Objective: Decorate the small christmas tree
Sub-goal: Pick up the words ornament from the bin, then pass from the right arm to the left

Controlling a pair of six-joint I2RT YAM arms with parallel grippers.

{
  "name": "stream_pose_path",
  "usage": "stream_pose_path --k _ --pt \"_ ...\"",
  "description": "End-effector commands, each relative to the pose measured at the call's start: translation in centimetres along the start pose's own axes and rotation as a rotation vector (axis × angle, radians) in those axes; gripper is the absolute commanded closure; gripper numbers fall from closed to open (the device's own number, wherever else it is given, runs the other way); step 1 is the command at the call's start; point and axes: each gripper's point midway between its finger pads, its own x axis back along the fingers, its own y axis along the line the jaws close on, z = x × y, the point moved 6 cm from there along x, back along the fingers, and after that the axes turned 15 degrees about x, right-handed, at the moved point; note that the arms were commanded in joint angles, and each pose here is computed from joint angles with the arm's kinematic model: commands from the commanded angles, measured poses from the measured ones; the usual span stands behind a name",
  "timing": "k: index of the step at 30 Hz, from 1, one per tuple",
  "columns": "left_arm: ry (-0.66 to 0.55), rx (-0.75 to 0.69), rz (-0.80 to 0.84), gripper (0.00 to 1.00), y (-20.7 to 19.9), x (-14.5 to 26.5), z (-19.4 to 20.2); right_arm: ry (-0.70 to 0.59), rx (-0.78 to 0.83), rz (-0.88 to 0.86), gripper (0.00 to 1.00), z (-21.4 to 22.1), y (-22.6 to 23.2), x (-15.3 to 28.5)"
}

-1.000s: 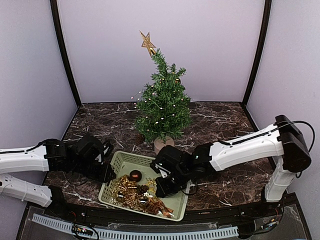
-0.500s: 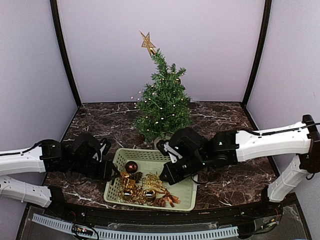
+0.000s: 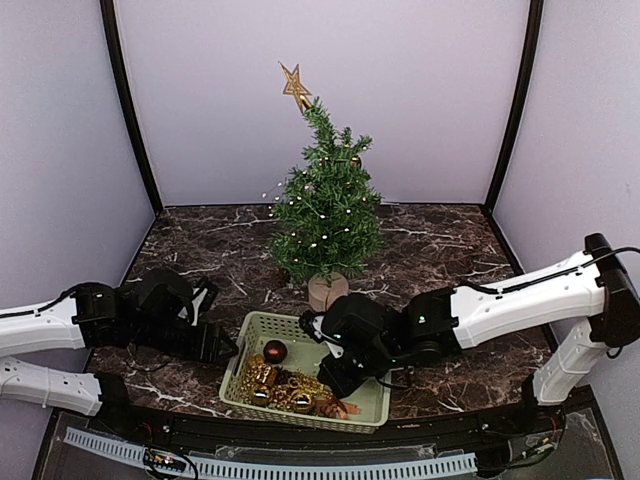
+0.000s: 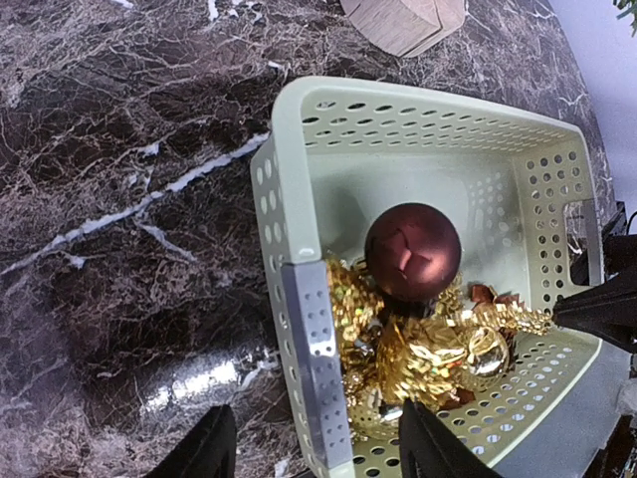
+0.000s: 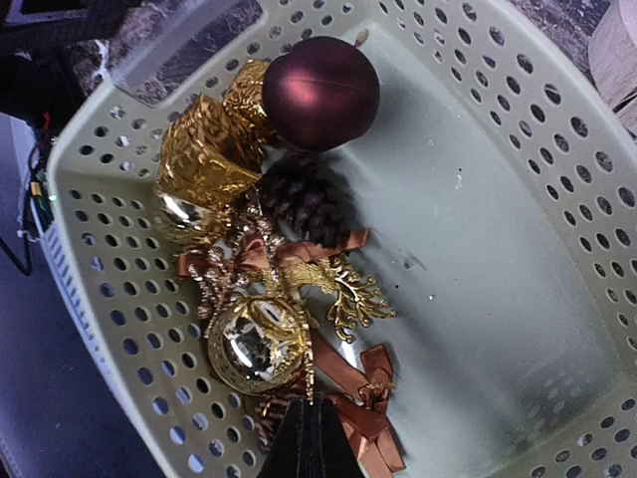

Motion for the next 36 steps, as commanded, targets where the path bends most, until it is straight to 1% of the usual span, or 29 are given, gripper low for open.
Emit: stream_pose_path --k 1,5,8,10,13,14,15,18,19,21,22,25,26,27,28,30,32,36 --pt "0.046 -0.011 -0.017 0.42 0.9 -0.5 0.9 -0.010 0.053 0.026 1.00 -0.8 0.4 -1.5" --pt "0.016 -0.024 -0.010 0.42 0.8 0.0 0.5 -0.048 0.077 0.020 1.00 -2.0 1.2 -0.7" --pt "-0.057 -0.068 0.040 0.42 -0.3 1.6 -0.6 -0.074 0.087 0.101 1.00 -2.8 0.4 1.7" --pt "-0.123 -0.124 0.089 0.42 -1.4 3.0 -1.5 -0.091 0.097 0.157 1.00 -3.1 -0.3 3.6" --pt "-0.192 -0.257 0.192 0.42 -3.6 4.8 -2.5 -0.116 0.125 0.162 1.00 -3.2 -0.8 6.0" --pt "-0.181 -0.292 0.243 0.42 -4.6 5.4 -2.5 -0.116 0.136 0.157 1.00 -3.1 -0.9 6.7" --pt "-0.206 -0.351 0.288 0.42 -5.7 6.2 -2.9 -0.120 0.145 0.146 1.00 -3.1 -1.0 7.3" --pt "-0.212 -0.495 0.411 0.42 -8.4 7.9 -3.1 -0.161 0.175 0.097 1.00 -3.5 -1.1 9.5" --pt "-0.224 -0.520 0.453 0.40 -9.7 8.7 -3.6 -0.183 0.184 0.073 1.00 -3.9 -1.1 10.4" --pt "-0.200 -0.580 0.521 0.38 -11.9 9.6 -3.9 -0.226 0.206 0.032 1.00 -4.7 -1.2 12.2" --pt "-0.168 -0.613 0.560 0.38 -12.7 10.0 -3.7 -0.246 0.218 0.010 1.00 -5.0 -1.1 13.1" --pt "-0.102 -0.658 0.609 0.36 -15.7 10.5 -4.4 -0.295 0.256 -0.005 1.00 -6.2 -1.6 15.8" --pt "-0.062 -0.677 0.620 0.35 -16.3 10.0 -4.3 -0.307 0.274 -0.019 1.00 -6.6 -1.7 16.5" --pt "-0.060 -0.692 0.645 0.34 -17.3 10.8 -4.6 -0.316 0.287 -0.026 1.00 -7.0 -1.9 17.1" --pt "-0.032 -0.713 0.664 0.33 -18.3 10.7 -4.8 -0.332 0.296 -0.031 1.00 -7.6 -2.2 17.8" --pt "0.012 -0.743 0.668 0.32 -19.1 10.0 -4.9 -0.343 0.326 -0.051 1.00 -8.4 -2.3 18.4" --pt "0.011 -0.779 0.681 0.31 -20.2 10.3 -5.4 -0.350 0.358 -0.066 1.00 -9.2 -2.4 18.9" --pt "0.035 -0.813 0.686 0.30 -20.8 9.8 -5.4 -0.378 0.396 -0.105 1.00 -10.4 -2.4 19.5"
